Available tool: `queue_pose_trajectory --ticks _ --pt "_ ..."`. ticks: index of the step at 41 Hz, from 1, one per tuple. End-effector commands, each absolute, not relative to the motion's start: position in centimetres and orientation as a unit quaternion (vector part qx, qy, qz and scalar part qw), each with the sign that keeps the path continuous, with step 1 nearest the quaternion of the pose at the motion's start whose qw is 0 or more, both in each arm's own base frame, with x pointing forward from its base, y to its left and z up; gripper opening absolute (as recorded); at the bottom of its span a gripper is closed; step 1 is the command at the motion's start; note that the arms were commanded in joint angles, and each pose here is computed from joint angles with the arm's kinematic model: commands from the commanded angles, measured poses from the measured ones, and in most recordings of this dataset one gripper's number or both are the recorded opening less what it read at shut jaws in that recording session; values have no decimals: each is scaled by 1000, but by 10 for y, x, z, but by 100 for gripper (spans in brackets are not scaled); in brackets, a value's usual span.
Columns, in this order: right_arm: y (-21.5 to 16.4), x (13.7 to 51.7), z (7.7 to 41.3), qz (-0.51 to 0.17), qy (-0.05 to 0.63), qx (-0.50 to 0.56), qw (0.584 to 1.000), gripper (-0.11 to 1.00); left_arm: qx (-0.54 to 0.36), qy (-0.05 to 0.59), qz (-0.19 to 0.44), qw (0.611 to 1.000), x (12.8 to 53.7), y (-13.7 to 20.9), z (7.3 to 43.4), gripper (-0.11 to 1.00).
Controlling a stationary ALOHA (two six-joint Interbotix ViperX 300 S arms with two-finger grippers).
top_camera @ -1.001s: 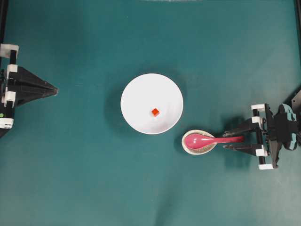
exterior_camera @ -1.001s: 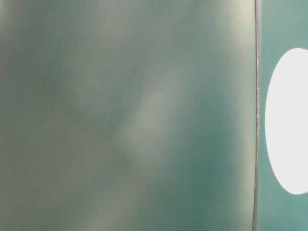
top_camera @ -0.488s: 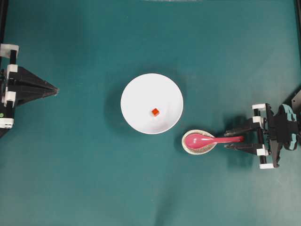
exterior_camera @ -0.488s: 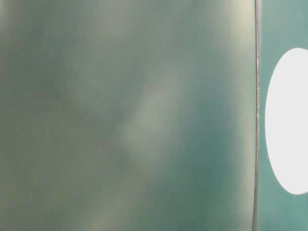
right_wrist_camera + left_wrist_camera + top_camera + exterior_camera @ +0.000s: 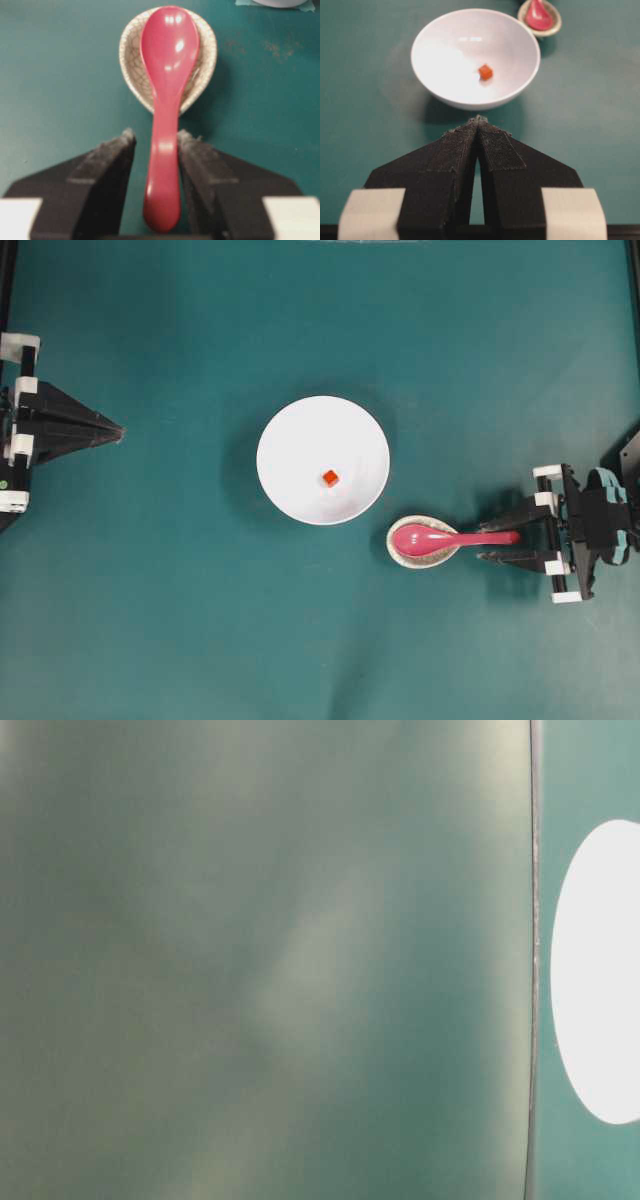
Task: Grip the spoon and scoop the red block from the bowl with right arm.
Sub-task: 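Close the right gripper on the pink spoon handle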
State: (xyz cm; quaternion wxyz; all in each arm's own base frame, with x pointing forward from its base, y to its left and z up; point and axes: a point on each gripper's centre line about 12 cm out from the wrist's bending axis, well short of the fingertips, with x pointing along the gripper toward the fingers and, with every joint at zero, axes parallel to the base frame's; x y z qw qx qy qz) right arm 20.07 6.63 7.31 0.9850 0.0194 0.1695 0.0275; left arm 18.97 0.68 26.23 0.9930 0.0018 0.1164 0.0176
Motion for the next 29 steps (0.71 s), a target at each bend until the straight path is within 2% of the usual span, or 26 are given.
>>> queue_pose_trajectory --ticks 1,29 --pt "68 204 77 24 157 26 987 45 4 110 19 994 192 8 268 0" --pt "67 209 78 6 151 33 988 44 4 112 22 993 192 9 267 0"
